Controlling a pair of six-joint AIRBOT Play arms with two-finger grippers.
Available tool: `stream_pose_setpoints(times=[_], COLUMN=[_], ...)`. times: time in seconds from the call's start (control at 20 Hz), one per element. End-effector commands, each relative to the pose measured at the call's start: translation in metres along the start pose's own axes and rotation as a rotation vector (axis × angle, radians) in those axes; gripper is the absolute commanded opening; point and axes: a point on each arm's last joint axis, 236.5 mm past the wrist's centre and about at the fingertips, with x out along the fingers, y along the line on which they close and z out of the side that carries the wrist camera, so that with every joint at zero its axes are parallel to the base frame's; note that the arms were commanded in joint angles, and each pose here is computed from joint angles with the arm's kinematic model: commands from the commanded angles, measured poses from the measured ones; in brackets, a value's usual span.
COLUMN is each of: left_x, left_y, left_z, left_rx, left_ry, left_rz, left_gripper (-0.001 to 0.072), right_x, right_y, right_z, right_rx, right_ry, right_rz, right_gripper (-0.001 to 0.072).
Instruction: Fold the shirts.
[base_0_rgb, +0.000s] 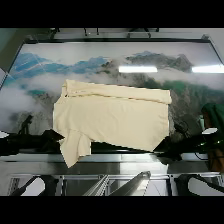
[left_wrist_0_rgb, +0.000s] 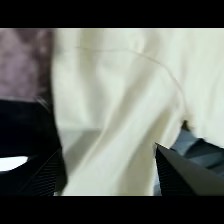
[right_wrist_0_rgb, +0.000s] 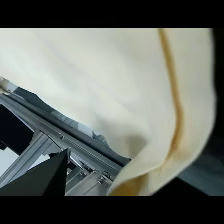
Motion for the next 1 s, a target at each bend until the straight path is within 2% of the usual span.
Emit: stream_pose_setpoints(times=[0.0, 0.05, 0.2, 0.4, 0.65, 0.95], left_x=[0.025, 0.028, 0.029, 0.012, -0.030, -0.025], left_y=[-0.005, -0.001, -0.004, -0.019, -0.044, -0.041], left_z=[0.014, 0.013, 0.007, 0.022, 0.068, 0.059], left_rx=[0.009, 0.028, 0.033, 0.067, 0.171, 0.154], left_ry=[0.001, 0.031, 0.124, 0.148, 0.021, 0.038], left_rz=[-0.117, -0.117, -0.165, -0.209, -0.175, -0.184], left_gripper=[0.0527, 0.0328, 0.0003, 0.0001, 0.0003, 0.0020], right_x=[-0.005, -0.005, -0.005, -0.004, -0.017, -0.056], right_y=[-0.021, -0.021, -0.021, -0.019, -0.009, -0.037], right_z=[0.045, 0.045, 0.045, 0.041, 0.052, 0.079], right_rx=[-0.001, -0.001, -0.001, 0.002, -0.037, -0.024], right_ry=[-0.191, -0.191, -0.191, -0.174, -0.189, -0.251], right_rz=[-0.090, -0.090, -0.089, -0.081, -0.082, -0.300], right_gripper=[0.0466, 0.0466, 0.0466, 0.0466, 0.0465, 0.0466])
